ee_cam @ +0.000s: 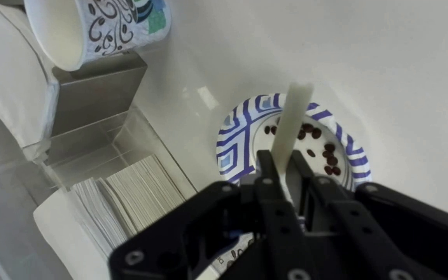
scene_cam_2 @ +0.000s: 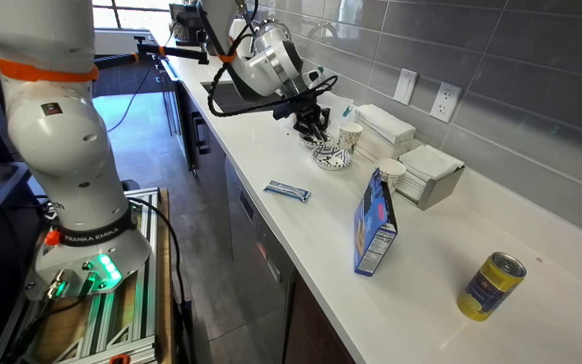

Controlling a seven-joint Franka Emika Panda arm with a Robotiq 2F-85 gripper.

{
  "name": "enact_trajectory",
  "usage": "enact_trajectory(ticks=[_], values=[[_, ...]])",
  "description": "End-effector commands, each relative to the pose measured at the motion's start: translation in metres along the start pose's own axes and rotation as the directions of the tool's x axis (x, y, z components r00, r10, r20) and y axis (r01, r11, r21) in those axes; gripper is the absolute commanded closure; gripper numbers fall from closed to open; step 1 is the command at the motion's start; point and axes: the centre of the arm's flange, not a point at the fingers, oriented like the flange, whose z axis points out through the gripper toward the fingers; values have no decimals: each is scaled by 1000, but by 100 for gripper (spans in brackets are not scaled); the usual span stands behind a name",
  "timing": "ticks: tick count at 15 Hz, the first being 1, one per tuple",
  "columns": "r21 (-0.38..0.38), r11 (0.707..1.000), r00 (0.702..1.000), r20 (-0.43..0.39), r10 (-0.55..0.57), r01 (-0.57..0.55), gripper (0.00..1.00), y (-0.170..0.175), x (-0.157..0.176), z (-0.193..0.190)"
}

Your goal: Use the white spoon to place some contents from the bowl on the left into the bowl on the right.

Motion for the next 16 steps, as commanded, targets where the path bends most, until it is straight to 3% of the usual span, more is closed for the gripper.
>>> enact_trajectory(ticks=[1,9,13,16], values=[[-67,994,996,12,-90,91,97,-1,4,9],[-111,966,972,51,-228,233,97,-7,3,11],[-132,930,940,48,-338,342,97,-7,6,7],[-150,887,899,56,-434,437,97,-5,5,8]])
